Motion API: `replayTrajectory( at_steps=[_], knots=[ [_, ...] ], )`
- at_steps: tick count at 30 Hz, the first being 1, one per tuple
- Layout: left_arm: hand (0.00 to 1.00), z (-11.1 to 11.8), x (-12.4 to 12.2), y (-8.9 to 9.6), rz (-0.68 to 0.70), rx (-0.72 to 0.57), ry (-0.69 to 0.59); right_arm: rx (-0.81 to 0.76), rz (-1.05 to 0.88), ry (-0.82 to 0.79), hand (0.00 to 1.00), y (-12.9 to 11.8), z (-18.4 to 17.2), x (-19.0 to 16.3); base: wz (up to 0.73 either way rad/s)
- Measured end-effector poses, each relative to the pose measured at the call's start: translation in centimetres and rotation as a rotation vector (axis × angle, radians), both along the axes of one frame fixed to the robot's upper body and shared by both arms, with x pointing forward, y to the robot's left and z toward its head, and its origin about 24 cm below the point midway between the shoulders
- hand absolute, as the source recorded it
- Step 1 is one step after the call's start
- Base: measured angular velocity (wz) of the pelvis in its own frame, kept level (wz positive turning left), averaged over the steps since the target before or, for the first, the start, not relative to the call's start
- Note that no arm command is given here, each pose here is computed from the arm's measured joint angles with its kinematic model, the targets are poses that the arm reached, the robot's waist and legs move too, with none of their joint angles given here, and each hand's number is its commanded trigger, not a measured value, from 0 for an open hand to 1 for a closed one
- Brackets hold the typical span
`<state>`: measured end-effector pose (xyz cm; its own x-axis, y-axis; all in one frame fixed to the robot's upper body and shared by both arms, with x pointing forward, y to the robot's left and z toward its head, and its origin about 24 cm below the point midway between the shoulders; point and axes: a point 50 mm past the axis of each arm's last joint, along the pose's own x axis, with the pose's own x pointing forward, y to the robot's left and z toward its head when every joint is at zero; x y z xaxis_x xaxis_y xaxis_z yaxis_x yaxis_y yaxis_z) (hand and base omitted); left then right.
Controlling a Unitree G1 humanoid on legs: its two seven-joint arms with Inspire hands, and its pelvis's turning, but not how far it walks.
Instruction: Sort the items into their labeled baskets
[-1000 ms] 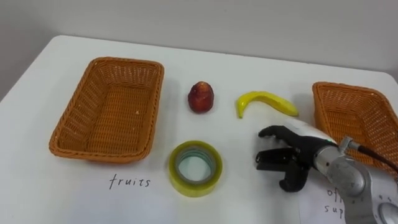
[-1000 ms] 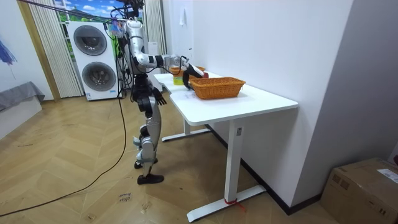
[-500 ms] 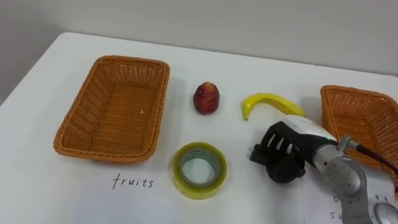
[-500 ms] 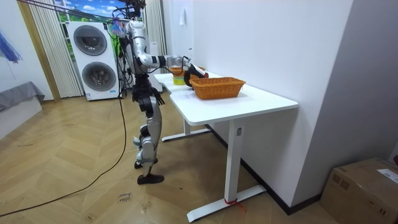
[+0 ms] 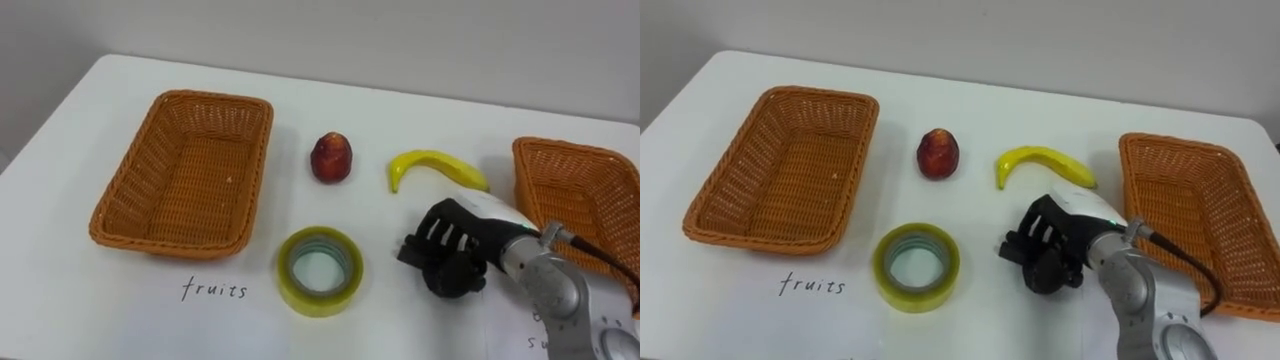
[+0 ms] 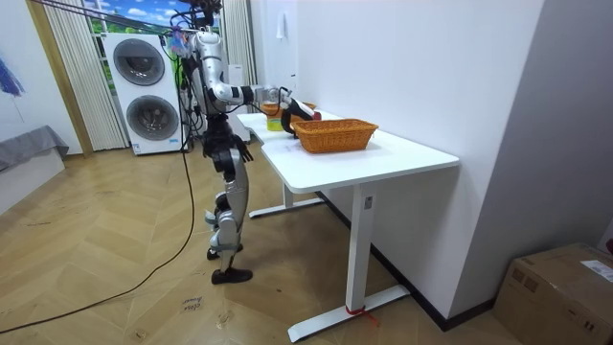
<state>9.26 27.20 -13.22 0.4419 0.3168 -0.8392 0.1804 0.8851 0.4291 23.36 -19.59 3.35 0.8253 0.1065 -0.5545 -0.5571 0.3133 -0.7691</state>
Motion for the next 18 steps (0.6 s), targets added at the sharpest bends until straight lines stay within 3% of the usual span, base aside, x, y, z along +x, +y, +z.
replayTrajectory(
  at_steps=[15, 18],
  knots=[
    [0.00, -0.1, -0.9, 0.2, 0.026, 0.035, -0.004, 0.121, 0.026, -0.031, 1.00, 0.6, 0.7, 0.0, 0.00],
    [0.00, -0.1, -1.2, 0.2, 0.027, 0.030, 0.000, 0.165, 0.029, -0.119, 1.00, 0.5, 2.6, 0.1, 0.00]
  ],
)
